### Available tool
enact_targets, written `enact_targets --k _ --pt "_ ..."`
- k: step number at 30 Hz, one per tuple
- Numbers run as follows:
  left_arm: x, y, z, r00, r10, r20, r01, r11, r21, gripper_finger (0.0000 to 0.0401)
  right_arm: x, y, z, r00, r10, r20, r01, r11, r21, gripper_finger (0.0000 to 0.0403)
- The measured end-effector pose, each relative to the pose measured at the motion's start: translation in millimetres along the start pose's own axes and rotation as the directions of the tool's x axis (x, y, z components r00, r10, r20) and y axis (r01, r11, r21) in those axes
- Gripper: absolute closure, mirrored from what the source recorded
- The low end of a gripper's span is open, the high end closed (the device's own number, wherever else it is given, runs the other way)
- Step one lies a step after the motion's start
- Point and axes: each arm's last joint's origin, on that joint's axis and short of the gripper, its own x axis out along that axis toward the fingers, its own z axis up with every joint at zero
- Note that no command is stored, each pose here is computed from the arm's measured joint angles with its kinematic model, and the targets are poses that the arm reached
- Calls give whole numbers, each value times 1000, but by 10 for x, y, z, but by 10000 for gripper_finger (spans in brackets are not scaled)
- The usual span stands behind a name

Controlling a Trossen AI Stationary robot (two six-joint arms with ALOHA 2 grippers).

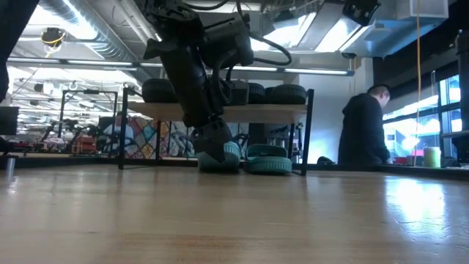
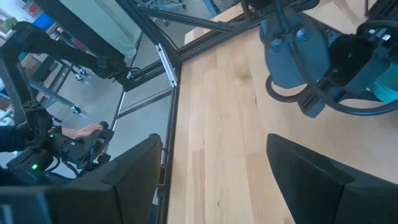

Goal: Pick and place slides into the shelf
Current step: Put the green slide under the shelf

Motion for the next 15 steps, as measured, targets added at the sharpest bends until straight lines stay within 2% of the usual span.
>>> enact_targets --k 11,15 --pt "-39 -79 13 993 -115 12 115 993 -1 178 8 59 -39 1000 25 -19 -25 1000 -10 114" --pt "-40 -83 19 992 -125 17 125 992 -5 178 9 63 -42 999 26 -20 -27 1000 -10 114"
